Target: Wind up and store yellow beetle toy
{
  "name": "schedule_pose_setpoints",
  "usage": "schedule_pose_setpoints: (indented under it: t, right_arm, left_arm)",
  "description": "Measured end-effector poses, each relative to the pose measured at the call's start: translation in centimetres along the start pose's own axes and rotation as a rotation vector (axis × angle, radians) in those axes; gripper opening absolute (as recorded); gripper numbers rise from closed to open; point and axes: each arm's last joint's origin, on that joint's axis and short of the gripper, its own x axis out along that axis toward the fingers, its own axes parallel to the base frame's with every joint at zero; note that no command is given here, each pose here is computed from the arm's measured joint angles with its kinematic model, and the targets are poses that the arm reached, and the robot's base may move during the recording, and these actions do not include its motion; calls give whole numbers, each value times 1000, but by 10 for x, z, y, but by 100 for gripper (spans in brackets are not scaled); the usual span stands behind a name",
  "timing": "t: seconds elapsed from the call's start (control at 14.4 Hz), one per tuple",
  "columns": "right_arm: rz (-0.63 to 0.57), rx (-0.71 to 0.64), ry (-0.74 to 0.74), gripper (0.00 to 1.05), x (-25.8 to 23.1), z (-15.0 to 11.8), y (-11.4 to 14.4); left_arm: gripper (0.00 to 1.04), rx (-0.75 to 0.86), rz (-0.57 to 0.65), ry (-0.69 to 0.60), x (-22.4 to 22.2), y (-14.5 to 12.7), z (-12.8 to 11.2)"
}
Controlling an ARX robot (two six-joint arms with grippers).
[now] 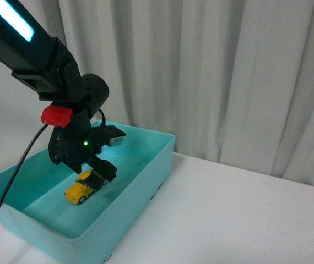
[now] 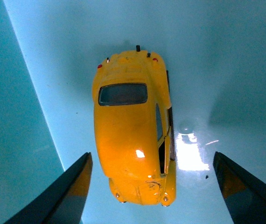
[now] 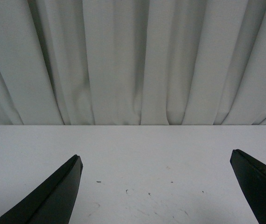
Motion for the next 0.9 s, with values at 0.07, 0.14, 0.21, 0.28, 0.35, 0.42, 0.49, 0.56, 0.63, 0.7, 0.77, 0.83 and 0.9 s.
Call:
schedule_pose_setpoints:
  t: [0.07, 0.14, 0.21, 0.28, 0.35, 0.42, 0.49, 0.56, 0.63, 0.7, 0.77, 0.83, 0.9]
  right_arm:
    - [0, 0, 0, 98, 0, 0, 0]
    - [0, 0, 0, 98, 0, 0, 0]
    - [0, 0, 0, 98, 0, 0, 0]
    - [0, 0, 0, 98, 0, 0, 0]
    - [0, 0, 0, 98, 0, 0, 0]
    - [0, 0, 0, 98, 0, 0, 0]
    - [0, 0, 0, 98, 0, 0, 0]
    - [0, 0, 0, 98, 0, 0, 0]
    - [0, 0, 0, 98, 0, 0, 0]
    - [0, 0, 0, 98, 0, 0, 0]
    - [0, 0, 0, 98, 0, 0, 0]
    - [0, 0, 0, 98, 0, 0, 0]
    - [0, 0, 0, 98, 0, 0, 0]
  left_arm:
    - [88, -5, -12, -6, -1, 0, 1]
    - [100, -13, -41, -28, -4, 0, 3]
    - [97, -35, -74, -75, -12, 1, 6]
    - [98, -48, -79, -147, -26, 5, 11]
    - [98, -61, -81, -222, -48, 10, 14]
    - [98, -72, -68, -335, -80, 16, 15]
    - [98, -79, -59, -427, -107, 21, 11]
    - [98, -84, -41, -505, -134, 23, 2]
    - [98, -88, -39, -559, -153, 23, -11]
    - [98, -93, -35, -607, -169, 19, -25]
    - [98, -94, -37, -672, -188, 12, -43]
    - [98, -90, -41, -752, -213, 0, -62]
    - [97, -99, -12, -876, -238, -10, -82]
